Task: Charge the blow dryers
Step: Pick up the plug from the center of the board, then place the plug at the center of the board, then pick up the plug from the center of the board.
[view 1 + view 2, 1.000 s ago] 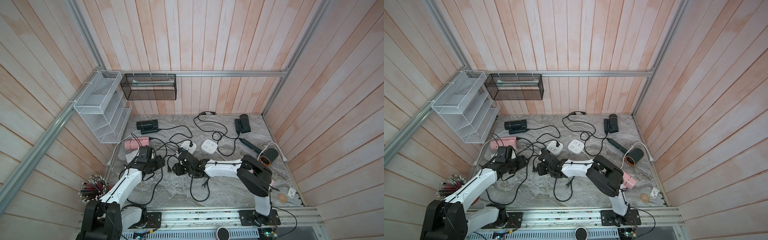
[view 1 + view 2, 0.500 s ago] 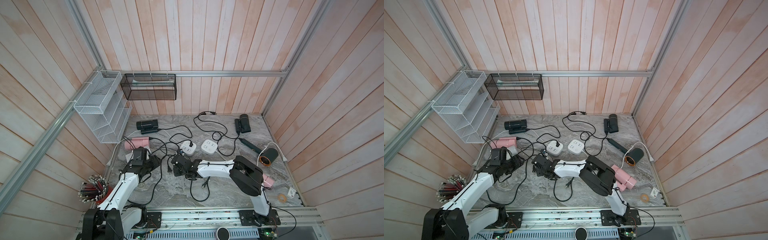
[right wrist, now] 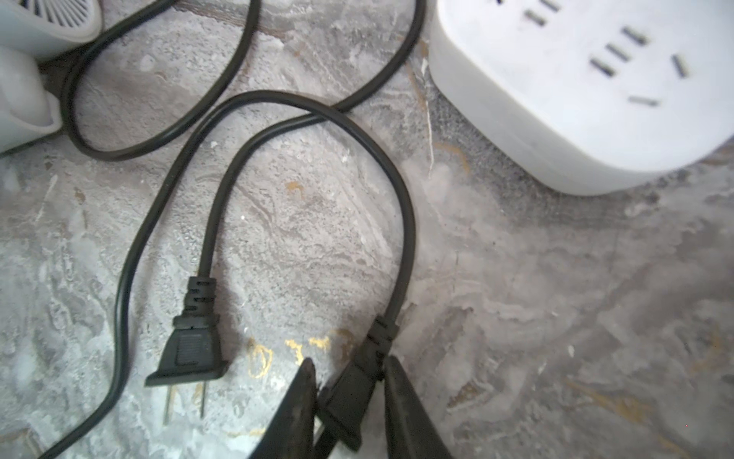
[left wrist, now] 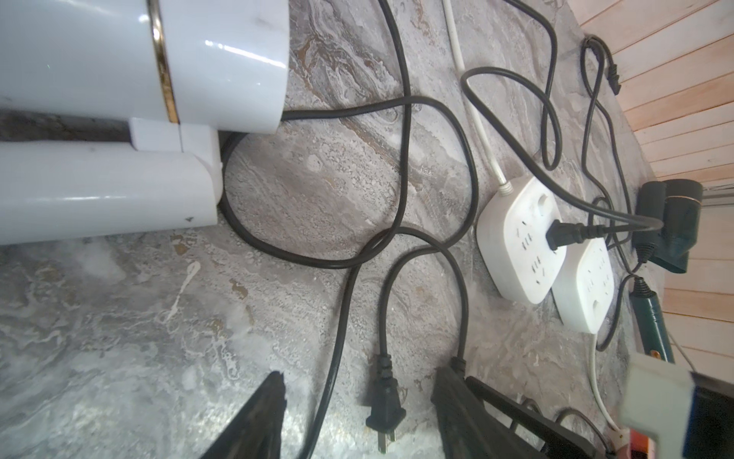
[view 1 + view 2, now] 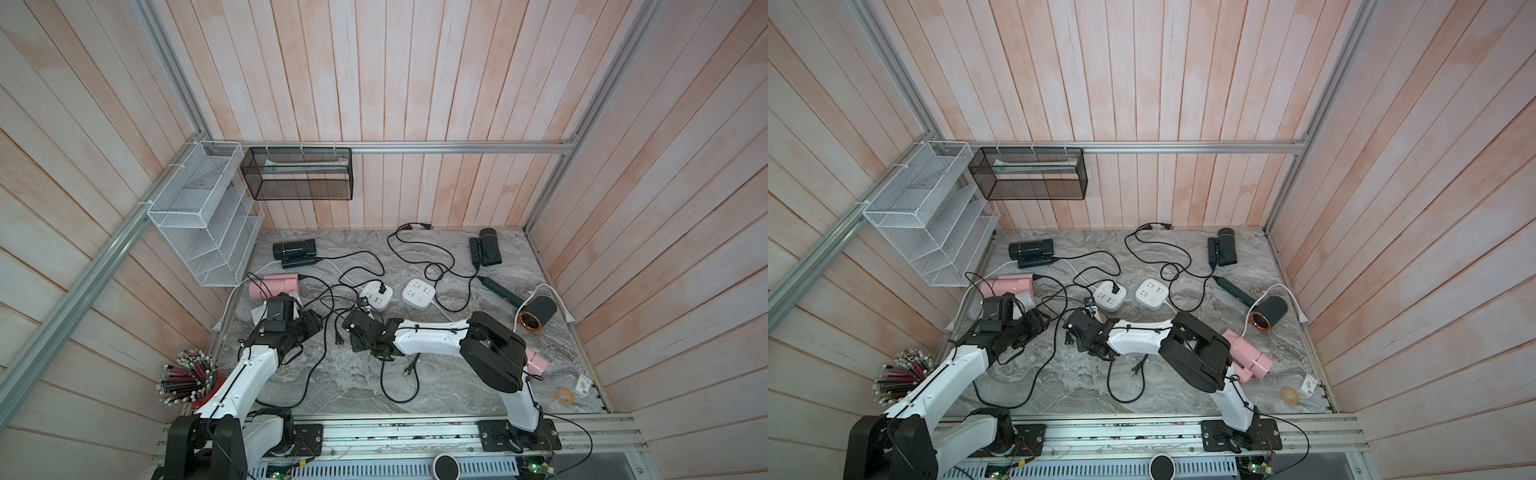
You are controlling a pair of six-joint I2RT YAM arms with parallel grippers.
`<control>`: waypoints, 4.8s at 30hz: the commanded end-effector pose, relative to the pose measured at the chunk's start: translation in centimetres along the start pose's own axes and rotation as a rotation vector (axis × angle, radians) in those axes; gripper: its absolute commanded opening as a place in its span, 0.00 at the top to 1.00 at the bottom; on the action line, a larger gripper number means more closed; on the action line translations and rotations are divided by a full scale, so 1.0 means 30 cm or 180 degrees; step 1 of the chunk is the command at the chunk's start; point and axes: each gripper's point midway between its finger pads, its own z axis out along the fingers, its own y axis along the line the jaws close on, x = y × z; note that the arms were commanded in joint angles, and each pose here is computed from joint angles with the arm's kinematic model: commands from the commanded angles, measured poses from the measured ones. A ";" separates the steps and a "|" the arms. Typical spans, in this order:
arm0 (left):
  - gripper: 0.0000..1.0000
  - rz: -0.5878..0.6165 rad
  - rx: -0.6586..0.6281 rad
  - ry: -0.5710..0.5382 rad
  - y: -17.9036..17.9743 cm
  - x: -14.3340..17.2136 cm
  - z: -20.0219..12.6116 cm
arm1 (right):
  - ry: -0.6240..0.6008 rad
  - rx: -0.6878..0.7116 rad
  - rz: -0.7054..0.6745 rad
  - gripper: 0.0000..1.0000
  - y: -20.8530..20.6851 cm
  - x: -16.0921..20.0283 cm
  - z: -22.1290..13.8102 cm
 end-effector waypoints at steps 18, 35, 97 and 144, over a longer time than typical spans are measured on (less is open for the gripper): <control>0.37 -0.0006 0.0039 -0.0006 -0.009 -0.012 0.004 | -0.0225 -0.1203 -0.0981 0.79 0.198 0.173 -0.331; 0.51 0.0374 0.0050 0.0593 -0.089 0.028 0.183 | 0.0139 -0.1469 -0.1043 0.78 0.200 0.367 -0.308; 0.86 0.0715 -0.0508 0.0644 -0.081 -0.102 0.331 | -0.0106 -0.0823 0.0091 0.53 0.104 0.028 -0.093; 0.51 0.0941 -0.0517 0.0577 -0.072 -0.024 0.321 | -0.0433 -0.1064 -0.0128 0.76 0.084 -0.082 -0.225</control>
